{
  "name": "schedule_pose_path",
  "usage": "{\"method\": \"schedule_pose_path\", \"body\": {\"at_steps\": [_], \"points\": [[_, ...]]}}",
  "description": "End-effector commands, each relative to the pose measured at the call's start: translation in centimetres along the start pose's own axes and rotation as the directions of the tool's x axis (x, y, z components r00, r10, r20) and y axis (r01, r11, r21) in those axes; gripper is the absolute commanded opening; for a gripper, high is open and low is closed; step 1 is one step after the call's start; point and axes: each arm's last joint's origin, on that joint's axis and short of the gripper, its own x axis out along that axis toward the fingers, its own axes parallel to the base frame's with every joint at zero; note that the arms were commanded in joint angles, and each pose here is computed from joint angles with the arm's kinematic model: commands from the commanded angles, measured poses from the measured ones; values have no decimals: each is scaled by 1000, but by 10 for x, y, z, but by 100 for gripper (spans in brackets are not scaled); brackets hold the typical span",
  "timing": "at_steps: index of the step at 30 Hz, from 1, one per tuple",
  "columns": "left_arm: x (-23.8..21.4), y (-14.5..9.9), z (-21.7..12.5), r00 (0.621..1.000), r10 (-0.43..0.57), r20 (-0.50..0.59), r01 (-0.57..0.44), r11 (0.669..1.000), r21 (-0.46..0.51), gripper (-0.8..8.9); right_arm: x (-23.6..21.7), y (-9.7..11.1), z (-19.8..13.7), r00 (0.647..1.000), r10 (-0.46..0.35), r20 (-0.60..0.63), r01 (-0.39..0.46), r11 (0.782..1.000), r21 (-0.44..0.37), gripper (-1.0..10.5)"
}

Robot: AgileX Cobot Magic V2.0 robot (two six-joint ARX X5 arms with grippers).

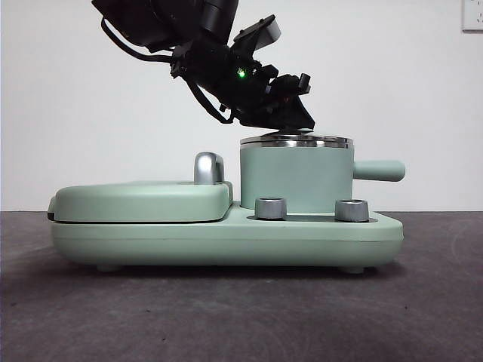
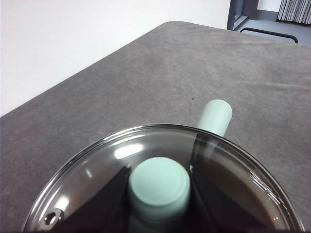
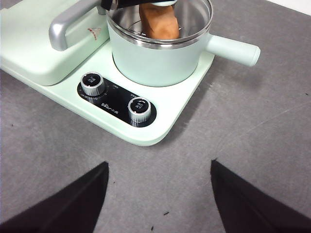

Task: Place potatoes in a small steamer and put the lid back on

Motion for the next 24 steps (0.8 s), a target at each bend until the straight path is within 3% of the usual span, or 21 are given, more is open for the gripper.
{"method": "schedule_pose_path", "body": {"at_steps": [1,7,14,24], "points": [[10,0,-4,1000,-3,2,3,1000,16,14,0,0,2,1000,-1,9,1,1000,9,324],[10,0,-4,1000,-3,3,3,1000,16,37,0,0,2,1000,-1,8,1,1000,9,324],[7,0,0,1000,-2,8,2,1000,-22,409,0,0,2,1000,-1,8,1,1000,9,324],[-47,3,50,999,19,32,-16,994,-105,406,0,0,2,1000,-1,10,1,1000,9,324]]}}
